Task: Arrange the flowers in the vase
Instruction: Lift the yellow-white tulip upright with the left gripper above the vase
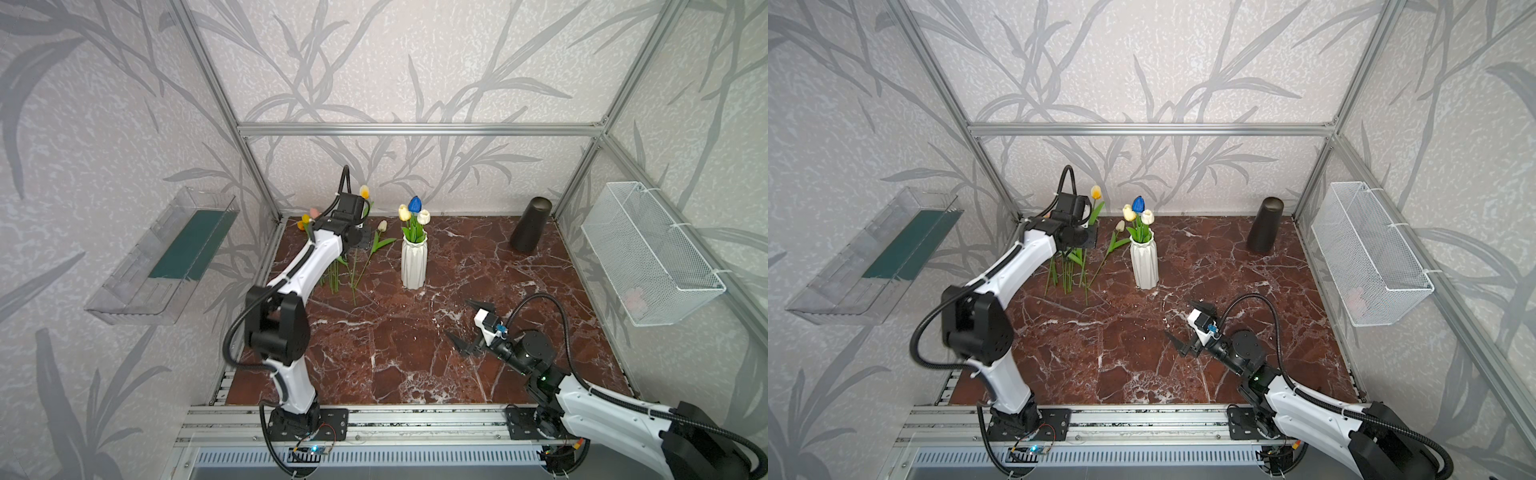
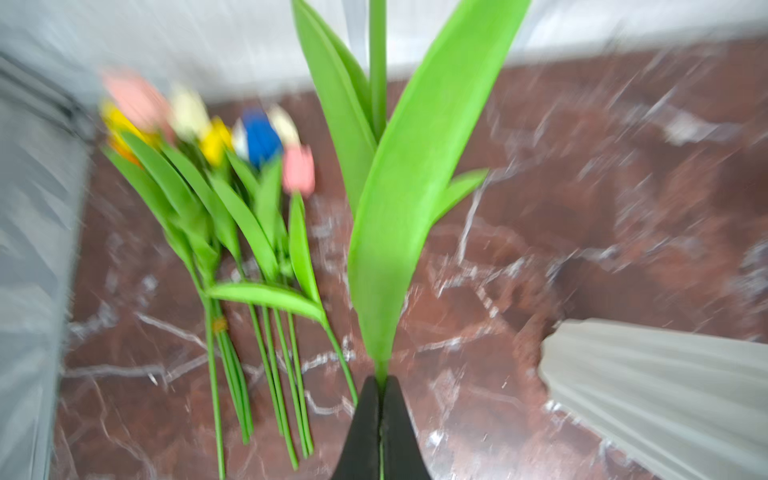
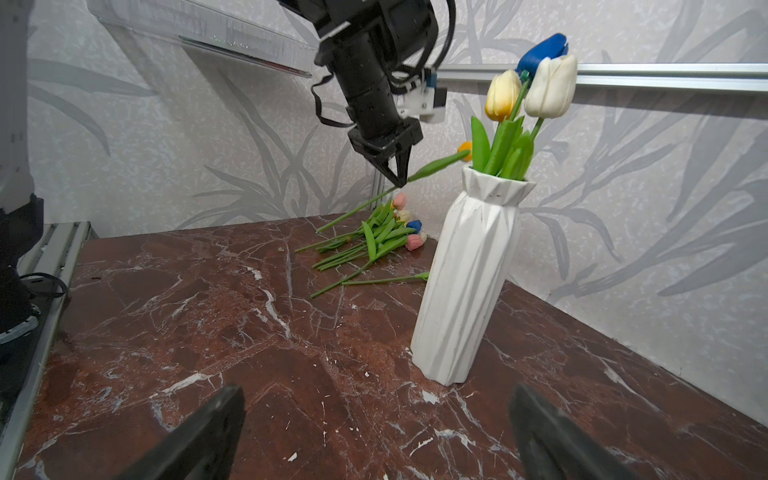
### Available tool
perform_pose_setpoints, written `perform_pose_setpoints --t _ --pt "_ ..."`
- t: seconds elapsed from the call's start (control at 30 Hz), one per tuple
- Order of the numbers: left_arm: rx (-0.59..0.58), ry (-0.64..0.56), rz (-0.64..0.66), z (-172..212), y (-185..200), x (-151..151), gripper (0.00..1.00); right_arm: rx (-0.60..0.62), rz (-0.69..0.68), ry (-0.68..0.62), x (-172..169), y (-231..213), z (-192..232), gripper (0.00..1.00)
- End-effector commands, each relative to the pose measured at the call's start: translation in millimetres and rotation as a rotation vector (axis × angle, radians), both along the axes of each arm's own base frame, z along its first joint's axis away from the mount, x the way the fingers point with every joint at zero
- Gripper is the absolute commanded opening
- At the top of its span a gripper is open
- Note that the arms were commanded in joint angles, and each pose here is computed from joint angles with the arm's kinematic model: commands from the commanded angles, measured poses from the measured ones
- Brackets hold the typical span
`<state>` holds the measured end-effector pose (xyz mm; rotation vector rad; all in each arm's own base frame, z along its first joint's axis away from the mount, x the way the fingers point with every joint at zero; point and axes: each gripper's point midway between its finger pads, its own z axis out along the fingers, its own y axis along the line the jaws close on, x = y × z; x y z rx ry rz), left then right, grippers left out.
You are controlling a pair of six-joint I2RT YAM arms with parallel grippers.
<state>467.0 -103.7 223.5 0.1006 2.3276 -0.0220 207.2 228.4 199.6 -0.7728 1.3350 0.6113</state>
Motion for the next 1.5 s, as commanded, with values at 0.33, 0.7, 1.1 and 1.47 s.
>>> perform_pose_setpoints --t 0.33,0.7,1.1,1.47 --pt "-0.442 -0.986 -0.486 210.8 -71.9 -125.4 0.00 0.033 0.001 -0.040 1.1 2.1 16.7 1.00" --pt "-0.619 -1.123 -0.682 253.8 -115.6 -107.7 0.00 0.038 0.012 -0.039 -0.8 2.8 17.9 1.00" --pt "-0.559 -1.027 -0.648 209.2 -134.4 -61.0 0.00 0.038 0.012 -0.045 -2.2 1.6 19.4 1.00" --pt "-0.473 -0.989 -0.629 177.3 -142.1 -50.0 0.00 0.036 0.014 -0.045 -2.0 2.4 19.1 1.00"
